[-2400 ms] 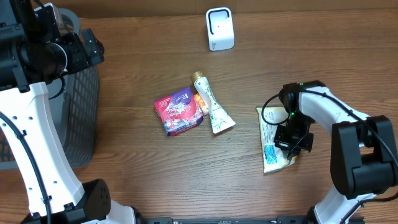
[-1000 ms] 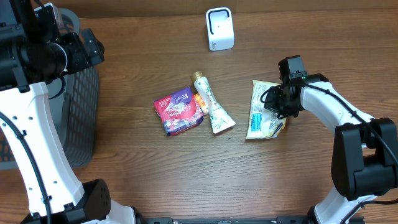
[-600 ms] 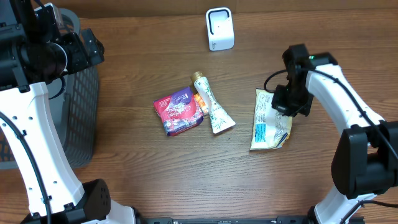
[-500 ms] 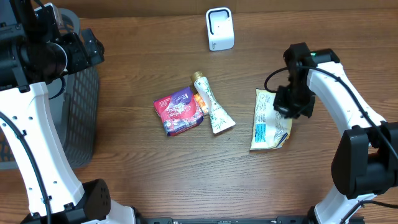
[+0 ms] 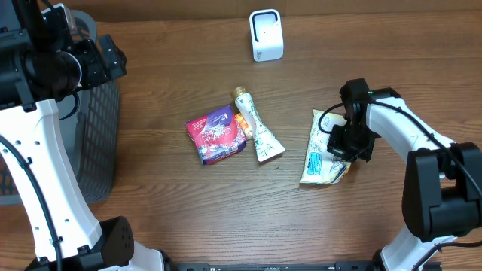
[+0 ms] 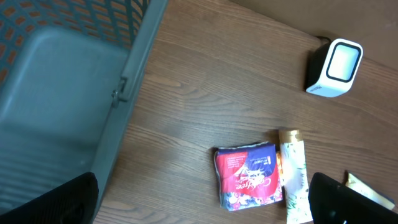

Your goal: Scan the item barcode

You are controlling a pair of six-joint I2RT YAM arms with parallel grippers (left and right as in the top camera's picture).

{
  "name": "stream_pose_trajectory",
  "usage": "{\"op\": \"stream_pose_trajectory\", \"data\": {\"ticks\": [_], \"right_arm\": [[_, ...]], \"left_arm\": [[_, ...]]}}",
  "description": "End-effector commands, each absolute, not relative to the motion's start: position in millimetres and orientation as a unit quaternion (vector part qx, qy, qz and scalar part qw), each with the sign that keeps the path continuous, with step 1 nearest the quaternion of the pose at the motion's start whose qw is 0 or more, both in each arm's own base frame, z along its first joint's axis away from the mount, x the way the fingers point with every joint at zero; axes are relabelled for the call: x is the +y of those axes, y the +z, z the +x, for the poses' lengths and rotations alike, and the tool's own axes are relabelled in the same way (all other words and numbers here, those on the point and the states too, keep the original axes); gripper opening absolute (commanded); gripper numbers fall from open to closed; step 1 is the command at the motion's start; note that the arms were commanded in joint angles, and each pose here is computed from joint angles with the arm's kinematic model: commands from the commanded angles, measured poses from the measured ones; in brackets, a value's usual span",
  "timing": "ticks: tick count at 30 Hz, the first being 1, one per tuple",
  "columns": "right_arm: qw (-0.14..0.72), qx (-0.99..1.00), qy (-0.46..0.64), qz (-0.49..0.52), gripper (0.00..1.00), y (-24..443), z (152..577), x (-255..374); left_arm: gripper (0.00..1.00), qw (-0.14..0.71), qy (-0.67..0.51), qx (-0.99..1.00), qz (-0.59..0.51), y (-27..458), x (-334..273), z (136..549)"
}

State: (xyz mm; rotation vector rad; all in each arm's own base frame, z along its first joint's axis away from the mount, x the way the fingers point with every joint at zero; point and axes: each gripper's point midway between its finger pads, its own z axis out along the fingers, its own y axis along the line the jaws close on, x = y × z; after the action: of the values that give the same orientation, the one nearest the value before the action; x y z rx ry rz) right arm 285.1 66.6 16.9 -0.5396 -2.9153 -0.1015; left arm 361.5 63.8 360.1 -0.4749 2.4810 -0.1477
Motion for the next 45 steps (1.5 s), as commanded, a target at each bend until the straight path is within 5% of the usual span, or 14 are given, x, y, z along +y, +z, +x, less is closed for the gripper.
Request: {"op": "stream_pose_trajectory", "data": {"ticks": [1,12,22,32,39,45], "right_arm": [[0.123,-0.974,-0.029,-0.186,0.04,15,266,66],[0.158,-0.974,-0.022,-0.16,0.11,75,268,67],[0.217,-0.967,-0.009,-0.134,0.16,66,232,74],[0.17,-0.978,-0.021,-0.121,0.22,11,229,100],[0.255,-0.96,0.008,-0.113,0.21,37,193,93],[0.209,-0.973,-0.007,-0.1,0.33,46,222,97]], "left_arm": [[1.0,0.311,-0.051,0.933,-0.176,366,64,361],[1.0,0.311,-0.051,0.933,-0.176,366,64,361],[1.0,0.311,-0.051,0.933,-0.176,366,64,361],[1.0,0.311,-0.051,0.933,-0.176,366,64,361],[1.0,0.311,-0.051,0.933,-0.176,366,64,361],[1.0,0.311,-0.051,0.933,-0.176,366,64,361]]}}
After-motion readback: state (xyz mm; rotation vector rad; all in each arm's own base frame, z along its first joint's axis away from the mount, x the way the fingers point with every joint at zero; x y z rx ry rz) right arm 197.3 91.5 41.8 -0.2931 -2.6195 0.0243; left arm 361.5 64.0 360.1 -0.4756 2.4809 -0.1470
